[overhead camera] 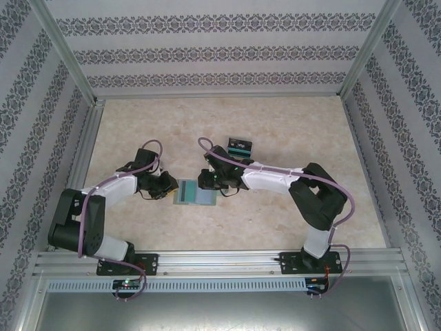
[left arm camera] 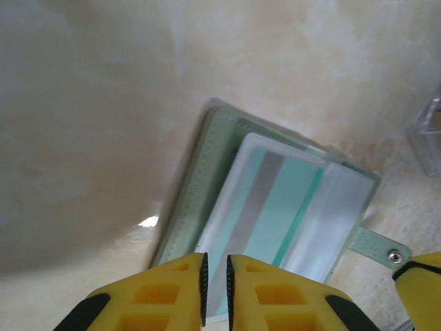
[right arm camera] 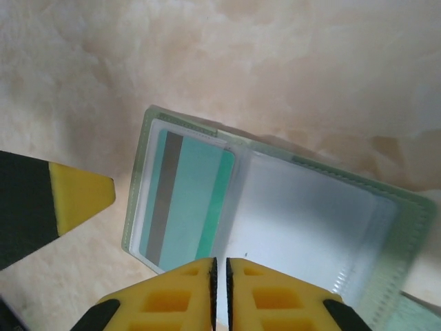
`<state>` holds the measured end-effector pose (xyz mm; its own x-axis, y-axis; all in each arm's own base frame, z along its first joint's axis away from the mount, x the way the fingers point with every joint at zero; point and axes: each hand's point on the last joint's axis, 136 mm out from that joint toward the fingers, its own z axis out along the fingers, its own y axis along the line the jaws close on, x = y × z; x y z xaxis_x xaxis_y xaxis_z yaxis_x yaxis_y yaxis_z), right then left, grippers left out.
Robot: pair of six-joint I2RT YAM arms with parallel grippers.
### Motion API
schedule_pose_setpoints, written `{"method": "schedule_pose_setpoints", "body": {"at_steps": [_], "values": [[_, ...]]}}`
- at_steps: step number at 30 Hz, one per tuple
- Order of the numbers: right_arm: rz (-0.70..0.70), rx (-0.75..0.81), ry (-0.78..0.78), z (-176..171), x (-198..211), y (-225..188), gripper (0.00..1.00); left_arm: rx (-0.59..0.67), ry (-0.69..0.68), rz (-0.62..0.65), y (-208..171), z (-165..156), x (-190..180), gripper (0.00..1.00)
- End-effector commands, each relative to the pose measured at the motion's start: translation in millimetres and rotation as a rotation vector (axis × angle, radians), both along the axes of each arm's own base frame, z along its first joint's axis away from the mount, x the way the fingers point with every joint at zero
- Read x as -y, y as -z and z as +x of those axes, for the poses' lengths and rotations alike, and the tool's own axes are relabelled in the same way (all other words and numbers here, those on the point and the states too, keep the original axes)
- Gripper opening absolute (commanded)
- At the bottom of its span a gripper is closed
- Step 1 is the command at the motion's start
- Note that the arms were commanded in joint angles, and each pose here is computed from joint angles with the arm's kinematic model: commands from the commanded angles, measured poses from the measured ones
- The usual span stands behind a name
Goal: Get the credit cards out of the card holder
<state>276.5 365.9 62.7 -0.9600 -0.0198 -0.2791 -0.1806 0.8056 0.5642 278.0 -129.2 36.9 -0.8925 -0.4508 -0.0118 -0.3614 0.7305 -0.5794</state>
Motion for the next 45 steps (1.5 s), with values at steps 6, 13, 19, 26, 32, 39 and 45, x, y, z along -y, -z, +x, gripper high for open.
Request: {"method": "schedule_pose_setpoints", "body": {"at_steps": [6,13,19,26,32,39,45], "values": [[0.055,-0.103,-0.024,-6.7,-26.1,13.1,0.14,-0.013,-0.012,-0.034,11.3,-1.4,2.7,0.17],[0.065,-0.135,-0.020,-5.2,-29.1,21.3,0.16,-0.031,-0.004,-0.035,18.2,-4.7,6.3,0.16],[0.054,-0.164,-0.015,-6.3,-29.5,30.2,0.19,-0.040,0.001,-0.034,22.1,-7.5,10.1,0.15],[0.026,-0.199,0.004,-7.6,-24.8,41.1,0.19,-0.050,0.003,-0.031,25.2,-10.6,11.4,0.14],[-0.009,-0.220,0.033,-9.2,-16.2,46.9,0.20,-0.050,0.006,-0.030,25.7,-11.1,12.8,0.13],[0.018,-0.242,0.033,-9.0,-20.6,49.5,0.22,-0.053,0.018,-0.027,27.2,-12.8,17.3,0.12],[0.112,-0.239,0.033,-4.0,-29.2,41.1,0.20,-0.062,0.027,-0.026,29.8,-15.0,20.6,0.10]]}}
